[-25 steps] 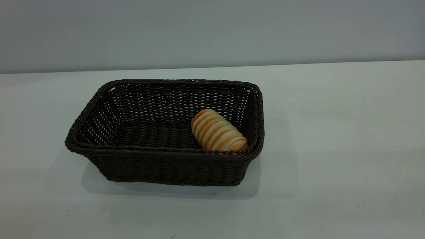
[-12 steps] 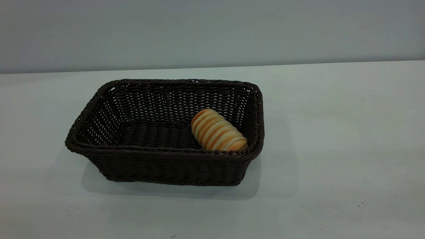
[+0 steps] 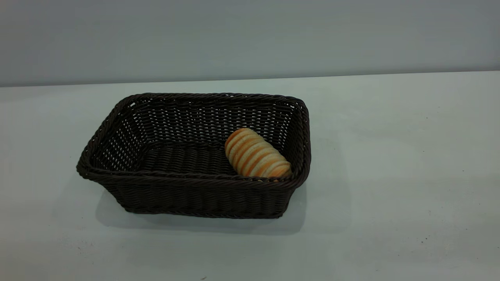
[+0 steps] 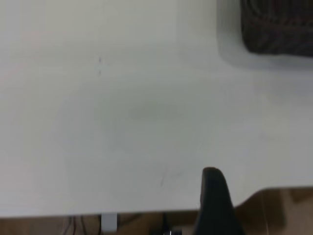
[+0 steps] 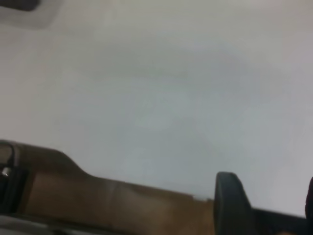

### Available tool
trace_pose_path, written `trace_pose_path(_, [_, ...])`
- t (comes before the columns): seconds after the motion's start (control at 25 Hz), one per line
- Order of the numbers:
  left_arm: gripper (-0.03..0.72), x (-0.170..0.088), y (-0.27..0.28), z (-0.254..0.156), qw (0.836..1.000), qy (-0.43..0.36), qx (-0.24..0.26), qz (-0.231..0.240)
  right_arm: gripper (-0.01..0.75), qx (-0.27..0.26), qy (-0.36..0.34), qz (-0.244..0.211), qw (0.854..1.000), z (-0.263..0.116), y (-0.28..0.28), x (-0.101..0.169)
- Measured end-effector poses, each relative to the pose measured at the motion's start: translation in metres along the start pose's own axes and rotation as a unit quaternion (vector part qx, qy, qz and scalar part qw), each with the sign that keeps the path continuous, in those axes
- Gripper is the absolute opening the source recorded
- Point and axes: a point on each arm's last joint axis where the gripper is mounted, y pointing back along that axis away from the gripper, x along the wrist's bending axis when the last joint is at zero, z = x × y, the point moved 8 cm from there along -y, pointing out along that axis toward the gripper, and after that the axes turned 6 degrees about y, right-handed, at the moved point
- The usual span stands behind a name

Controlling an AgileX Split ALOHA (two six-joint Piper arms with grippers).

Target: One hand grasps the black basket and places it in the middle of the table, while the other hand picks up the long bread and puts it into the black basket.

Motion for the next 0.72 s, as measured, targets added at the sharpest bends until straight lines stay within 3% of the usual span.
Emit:
trace_pose_path(0.12, [0.560,0.001,0.007,-0.002,0.999,0.002,-0.036,-0.006,0.344,-0.046,0.000,-0.010,0.999,0.000,0.011,0.001])
trace_pose_path(0.28, [0.560,0.001,0.009,-0.003,0.999,0.003,-0.043,-0.008,0.344,-0.092,-0.003,-0.026,0.995,-0.002,0.023,0.001])
trace_pose_path(0.72, [0.560,0.001,0.009,-0.003,0.999,0.003,-0.044,-0.008,0.344,-0.092,-0.010,-0.033,0.995,-0.003,0.023,0.000])
